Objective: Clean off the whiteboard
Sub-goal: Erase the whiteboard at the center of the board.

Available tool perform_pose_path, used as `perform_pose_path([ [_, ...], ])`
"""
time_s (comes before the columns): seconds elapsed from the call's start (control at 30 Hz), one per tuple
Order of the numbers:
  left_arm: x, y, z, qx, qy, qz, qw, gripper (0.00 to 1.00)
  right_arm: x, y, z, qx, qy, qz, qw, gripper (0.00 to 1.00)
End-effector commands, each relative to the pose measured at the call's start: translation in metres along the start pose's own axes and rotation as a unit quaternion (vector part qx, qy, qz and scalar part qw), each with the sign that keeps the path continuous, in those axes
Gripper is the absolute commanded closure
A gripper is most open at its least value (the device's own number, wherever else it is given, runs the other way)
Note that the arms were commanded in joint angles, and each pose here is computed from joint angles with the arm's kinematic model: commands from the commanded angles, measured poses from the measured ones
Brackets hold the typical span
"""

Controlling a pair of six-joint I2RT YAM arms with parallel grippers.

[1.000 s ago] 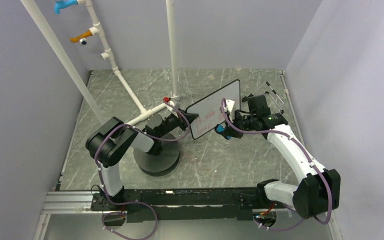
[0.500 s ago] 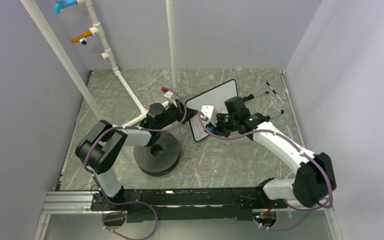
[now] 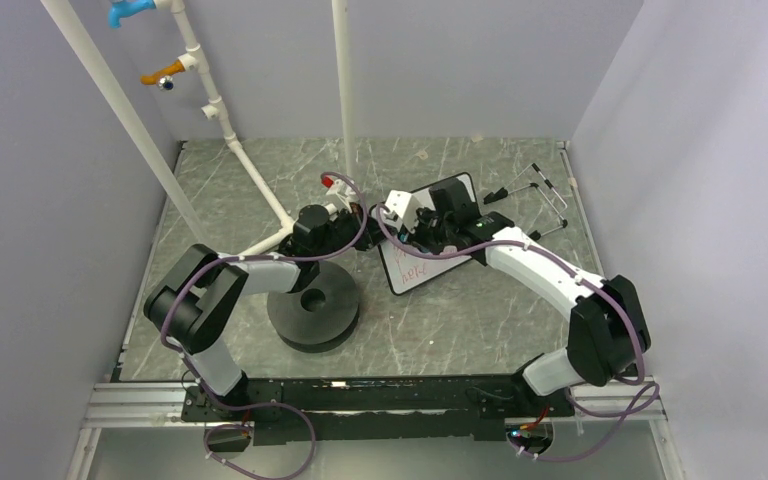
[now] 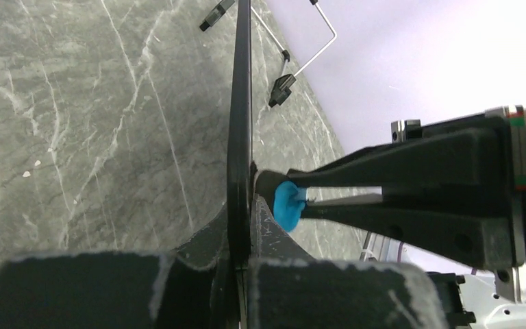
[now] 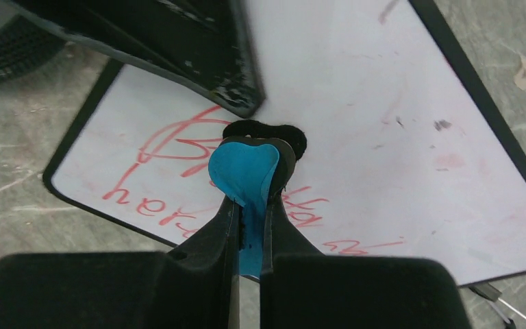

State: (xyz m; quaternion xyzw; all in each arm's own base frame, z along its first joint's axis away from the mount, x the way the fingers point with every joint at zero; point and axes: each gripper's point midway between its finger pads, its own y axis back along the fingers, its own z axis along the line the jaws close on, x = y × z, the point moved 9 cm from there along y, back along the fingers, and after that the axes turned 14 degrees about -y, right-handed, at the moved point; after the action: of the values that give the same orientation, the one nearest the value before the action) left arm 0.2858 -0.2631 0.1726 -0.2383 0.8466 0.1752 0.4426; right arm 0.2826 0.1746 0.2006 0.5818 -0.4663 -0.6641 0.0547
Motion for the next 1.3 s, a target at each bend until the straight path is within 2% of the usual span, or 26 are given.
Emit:
perform_pose_path([
  [0.0,-0.024,-0.002,-0.022,0.055,-0.004,-0.036,0.998,1.00,-0.011,-0.001,0.019,-0.056,0.022,-0.021,0.998,1.00],
  [0.13,-0.024,-0.001,-0.022,0.056,-0.004,-0.038,0.998,1.00,-0.003,-0.005,0.037,-0.107,0.041,-0.002,0.993,1.00],
  [0.2,-0.024,-0.001,-0.022,0.056,-0.005,-0.037,0.998,1.00,-0.002,-0.005,0.039,-0.107,0.039,-0.006,0.993,1.00],
  [0.4,-0.022,0.000,-0.023,0.065,-0.007,-0.036,0.997,1.00,-0.016,-0.004,-0.002,0.019,-0.063,-0.025,0.997,1.00],
  [0.57,-0.022,0.000,-0.025,0.071,-0.008,-0.035,0.997,1.00,-0.014,-0.007,-0.012,0.044,-0.096,-0.020,0.994,1.00],
  [0.67,-0.022,-0.001,-0.025,0.073,-0.011,-0.034,0.997,1.00,-0.013,-0.009,-0.006,0.015,-0.098,-0.019,0.995,1.00],
  [0.83,-0.023,-0.002,-0.026,0.074,-0.015,-0.032,0.997,1.00,-0.014,-0.011,0.027,-0.083,-0.062,-0.018,0.994,1.00],
  [1.0,-0.023,-0.002,-0.027,0.072,-0.013,-0.035,0.997,1.00,-0.024,-0.008,0.037,-0.117,-0.085,-0.034,0.989,1.00],
  [1.07,-0.023,-0.003,-0.028,0.073,-0.013,-0.035,0.997,1.00,-0.029,-0.008,0.034,-0.093,-0.108,-0.043,0.989,1.00],
  [1.13,-0.023,-0.004,-0.028,0.074,-0.013,-0.036,0.997,1.00,-0.031,-0.010,0.022,-0.031,-0.143,-0.044,0.988,1.00],
  [1.27,-0.023,-0.004,-0.028,0.074,-0.014,-0.036,0.997,1.00,-0.024,-0.008,-0.008,0.059,-0.204,-0.050,0.976,1.00],
])
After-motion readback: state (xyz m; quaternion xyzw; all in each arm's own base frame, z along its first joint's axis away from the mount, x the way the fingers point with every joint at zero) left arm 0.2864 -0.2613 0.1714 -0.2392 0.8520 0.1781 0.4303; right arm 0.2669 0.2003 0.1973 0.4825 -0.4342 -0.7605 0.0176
